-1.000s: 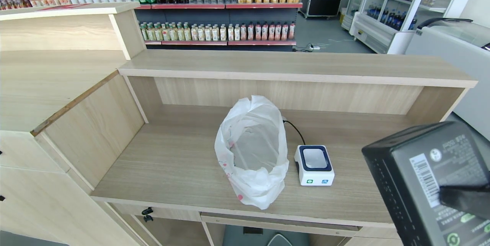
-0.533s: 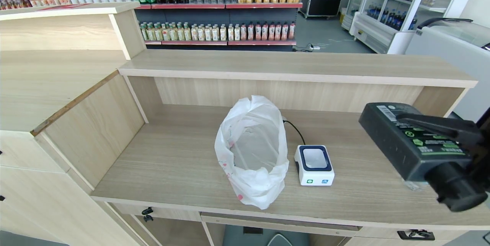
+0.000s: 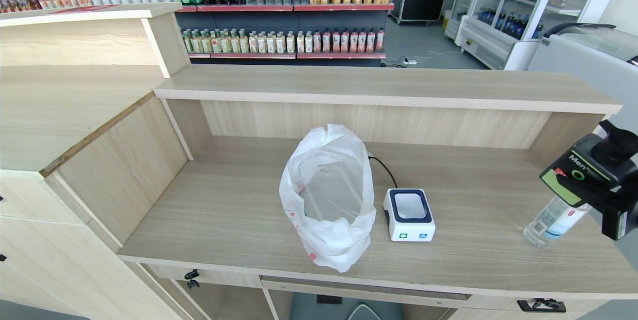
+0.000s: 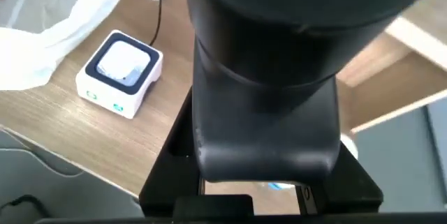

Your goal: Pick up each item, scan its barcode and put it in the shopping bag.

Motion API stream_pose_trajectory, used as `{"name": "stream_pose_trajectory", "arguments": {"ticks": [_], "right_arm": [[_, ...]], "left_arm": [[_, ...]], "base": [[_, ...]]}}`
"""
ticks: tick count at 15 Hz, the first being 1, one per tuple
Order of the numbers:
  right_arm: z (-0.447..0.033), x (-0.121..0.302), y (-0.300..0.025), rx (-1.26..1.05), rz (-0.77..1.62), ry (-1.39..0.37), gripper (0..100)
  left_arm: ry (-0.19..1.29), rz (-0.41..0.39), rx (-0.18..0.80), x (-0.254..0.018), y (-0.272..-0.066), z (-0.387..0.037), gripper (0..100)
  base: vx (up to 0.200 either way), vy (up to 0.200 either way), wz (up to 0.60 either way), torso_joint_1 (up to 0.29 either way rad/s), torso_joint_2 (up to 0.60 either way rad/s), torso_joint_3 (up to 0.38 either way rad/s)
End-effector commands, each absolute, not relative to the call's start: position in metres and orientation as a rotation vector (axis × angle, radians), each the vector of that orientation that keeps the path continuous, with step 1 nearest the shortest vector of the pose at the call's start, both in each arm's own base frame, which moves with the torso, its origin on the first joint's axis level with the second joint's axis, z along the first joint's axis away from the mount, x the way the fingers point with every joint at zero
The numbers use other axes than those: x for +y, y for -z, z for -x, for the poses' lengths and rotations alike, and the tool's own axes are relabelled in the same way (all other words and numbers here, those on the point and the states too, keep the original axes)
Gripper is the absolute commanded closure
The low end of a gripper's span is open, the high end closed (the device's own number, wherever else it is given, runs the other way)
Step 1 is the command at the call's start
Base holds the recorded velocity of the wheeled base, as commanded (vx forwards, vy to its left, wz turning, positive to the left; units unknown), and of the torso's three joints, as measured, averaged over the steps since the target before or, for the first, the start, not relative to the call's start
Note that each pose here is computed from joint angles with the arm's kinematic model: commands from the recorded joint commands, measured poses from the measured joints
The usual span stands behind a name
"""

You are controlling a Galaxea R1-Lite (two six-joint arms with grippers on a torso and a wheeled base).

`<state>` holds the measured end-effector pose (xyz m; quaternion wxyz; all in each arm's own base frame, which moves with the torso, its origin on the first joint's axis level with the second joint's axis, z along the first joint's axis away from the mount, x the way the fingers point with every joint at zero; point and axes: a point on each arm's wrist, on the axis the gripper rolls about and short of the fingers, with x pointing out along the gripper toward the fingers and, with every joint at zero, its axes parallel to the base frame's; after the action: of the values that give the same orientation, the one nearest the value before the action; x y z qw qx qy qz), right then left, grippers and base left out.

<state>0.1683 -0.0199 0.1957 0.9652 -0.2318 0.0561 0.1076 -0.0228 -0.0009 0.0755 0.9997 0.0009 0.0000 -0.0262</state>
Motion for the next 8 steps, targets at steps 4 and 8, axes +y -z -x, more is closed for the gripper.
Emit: {"name": "stream_pose_trajectory", "arguments": {"ticks": [4, 8], "right_arm": [[-0.174, -0.034, -0.174, 0.301, 0.271, -0.165, 100], [-0.181, -0.036, -0.164, 0.360, 0.210, -0.180, 100]], "left_arm": [[0.052, -0.002, 0.001, -0.001, -0.076, 0.023, 0], [0.052, -0.002, 0.001, -0.001, -0.076, 0.023, 0]], "base": [[0.000, 0.000, 0.00, 0.000, 0.00, 0.000], [0.000, 0.000, 0.00, 0.000, 0.00, 0.000]]}}
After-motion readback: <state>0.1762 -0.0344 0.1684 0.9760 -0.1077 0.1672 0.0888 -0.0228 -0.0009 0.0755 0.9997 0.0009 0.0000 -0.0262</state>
